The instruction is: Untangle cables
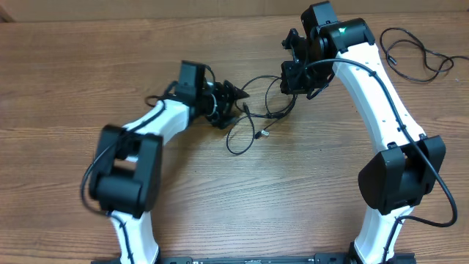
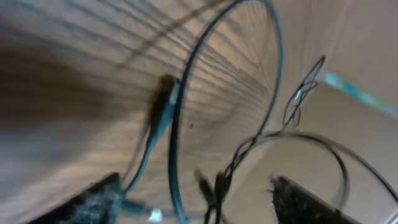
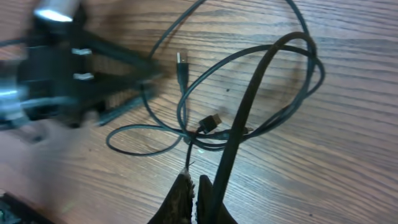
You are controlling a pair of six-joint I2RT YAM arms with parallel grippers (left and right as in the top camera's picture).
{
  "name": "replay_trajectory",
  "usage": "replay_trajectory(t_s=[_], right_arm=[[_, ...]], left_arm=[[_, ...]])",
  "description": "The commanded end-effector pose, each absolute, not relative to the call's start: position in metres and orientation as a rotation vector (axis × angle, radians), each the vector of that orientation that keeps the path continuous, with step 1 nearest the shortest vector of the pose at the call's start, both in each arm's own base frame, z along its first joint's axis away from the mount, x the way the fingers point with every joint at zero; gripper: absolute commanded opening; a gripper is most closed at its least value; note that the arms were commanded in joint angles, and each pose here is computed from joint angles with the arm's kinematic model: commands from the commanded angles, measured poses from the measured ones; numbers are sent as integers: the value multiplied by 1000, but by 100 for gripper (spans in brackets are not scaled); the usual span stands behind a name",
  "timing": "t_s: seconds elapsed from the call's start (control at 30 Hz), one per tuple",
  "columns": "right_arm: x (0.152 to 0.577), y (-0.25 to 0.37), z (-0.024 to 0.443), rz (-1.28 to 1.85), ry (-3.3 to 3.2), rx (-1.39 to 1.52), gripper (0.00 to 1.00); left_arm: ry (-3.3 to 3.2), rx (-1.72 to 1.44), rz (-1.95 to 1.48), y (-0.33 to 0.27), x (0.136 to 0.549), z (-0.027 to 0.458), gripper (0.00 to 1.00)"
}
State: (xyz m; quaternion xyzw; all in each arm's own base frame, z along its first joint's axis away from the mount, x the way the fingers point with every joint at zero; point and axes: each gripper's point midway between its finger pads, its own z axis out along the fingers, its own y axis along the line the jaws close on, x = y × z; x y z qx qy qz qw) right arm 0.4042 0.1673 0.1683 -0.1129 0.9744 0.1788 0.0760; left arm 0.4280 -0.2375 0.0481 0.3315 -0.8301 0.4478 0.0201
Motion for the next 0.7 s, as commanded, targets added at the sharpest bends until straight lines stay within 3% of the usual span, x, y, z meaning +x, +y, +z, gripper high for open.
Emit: replay_trajectory(t_s=[0.0, 0.07, 0.17, 0.37, 0.53, 0.67], right_arm=[[401, 175, 177, 588, 2896, -366, 4], [398, 174, 177, 587, 2907, -365, 4], [396, 167, 177, 563, 2924, -347, 4], [400, 118, 189, 546, 2929, -174, 4], [406, 34, 187, 411, 2951, 241, 4], [402, -21, 186, 396, 2929, 478, 4]], left_arm=[[-2438, 991, 1428, -261, 418, 34, 41], [-2455, 965, 1453, -263, 422, 30, 4], [-2521, 881, 1540, -253, 433, 42, 4], [-2751, 685, 1814, -187, 466, 122, 4], [-2989, 638, 1881, -116, 465, 188, 4], [-3162, 681, 1761, -71, 449, 208, 4]])
